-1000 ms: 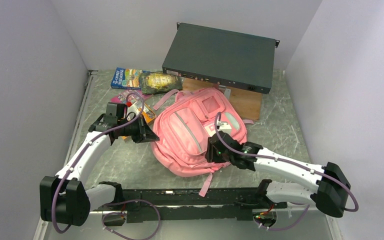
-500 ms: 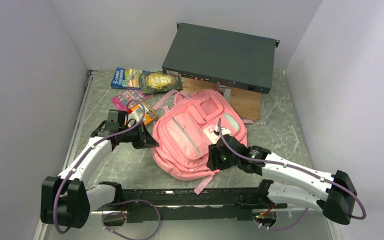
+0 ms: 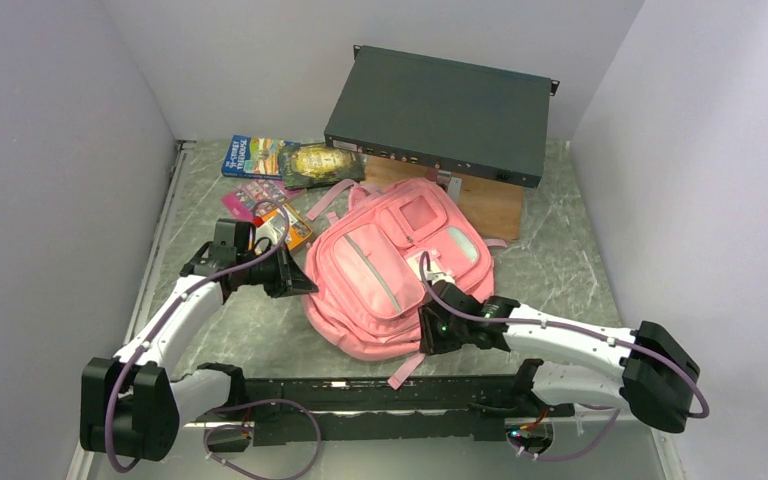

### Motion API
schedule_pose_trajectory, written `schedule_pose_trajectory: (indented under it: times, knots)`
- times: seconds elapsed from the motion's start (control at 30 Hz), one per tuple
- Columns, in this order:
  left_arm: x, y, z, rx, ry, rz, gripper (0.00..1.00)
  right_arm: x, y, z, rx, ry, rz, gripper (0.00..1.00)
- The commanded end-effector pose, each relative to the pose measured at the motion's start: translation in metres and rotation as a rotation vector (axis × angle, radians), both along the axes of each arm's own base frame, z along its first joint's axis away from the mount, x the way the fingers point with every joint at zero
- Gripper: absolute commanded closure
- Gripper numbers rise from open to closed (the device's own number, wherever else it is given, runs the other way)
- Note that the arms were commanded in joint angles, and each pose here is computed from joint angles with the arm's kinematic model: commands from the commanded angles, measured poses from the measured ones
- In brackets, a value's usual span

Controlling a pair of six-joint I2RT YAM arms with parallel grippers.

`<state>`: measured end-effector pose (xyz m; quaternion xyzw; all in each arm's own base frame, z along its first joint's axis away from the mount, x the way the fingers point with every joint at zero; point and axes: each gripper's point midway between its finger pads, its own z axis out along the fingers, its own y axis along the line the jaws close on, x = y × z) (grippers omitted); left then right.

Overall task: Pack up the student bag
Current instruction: Zip the student bag at the center of the board, then unzip the student bag at the center of the board.

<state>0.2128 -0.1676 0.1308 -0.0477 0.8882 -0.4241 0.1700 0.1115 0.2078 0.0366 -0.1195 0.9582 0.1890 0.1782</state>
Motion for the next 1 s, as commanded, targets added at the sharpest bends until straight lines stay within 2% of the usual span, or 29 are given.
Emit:
schedule_pose_trajectory:
  times: [0.0, 0.17, 0.23, 0.27, 0.3, 0.47, 0.6, 0.67, 0.77, 0.97]
  knots:
    - [0.001, -0.008, 0.024, -0.069, -0.091, -0.03, 1.0, 0.008, 0.02, 0.013, 0.056, -0.04, 0.034, 0.68]
    - [-0.002, -0.01, 0.022, -0.076, -0.082, -0.033, 1.0, 0.009, 0.028, 0.013, 0.078, -0.056, 0.043, 0.7]
    - [-0.002, -0.009, 0.021, -0.069, -0.08, -0.03, 1.0, 0.011, 0.033, 0.016, 0.087, -0.064, 0.05, 0.74]
    - [-0.002, -0.01, 0.021, -0.07, -0.076, -0.032, 1.0, 0.011, 0.034, 0.017, 0.086, -0.065, 0.059, 0.82]
    - [-0.002, -0.01, 0.021, -0.071, -0.075, -0.035, 1.0, 0.011, 0.036, 0.018, 0.09, -0.069, 0.073, 1.0]
    - [-0.001, -0.018, 0.016, -0.081, -0.073, -0.037, 1.0, -0.012, 0.072, 0.048, 0.27, -0.079, 0.272, 1.0]
    - [-0.004, -0.032, 0.006, -0.093, -0.056, -0.03, 1.0, -0.038, 0.121, 0.125, 0.681, -0.112, 0.454, 1.0]
    - [-0.005, -0.04, 0.005, -0.105, -0.052, -0.028, 1.0, -0.044, 0.138, 0.159, 0.822, -0.121, 0.509, 1.0]
    - [-0.005, -0.046, 0.003, -0.083, -0.069, -0.009, 1.0, -0.035, 0.159, 0.181, 0.883, -0.138, 0.518, 1.0]
    - [-0.008, -0.046, 0.001, -0.066, -0.099, 0.01, 1.0, -0.011, 0.175, 0.18, 0.809, -0.176, 0.483, 1.0]
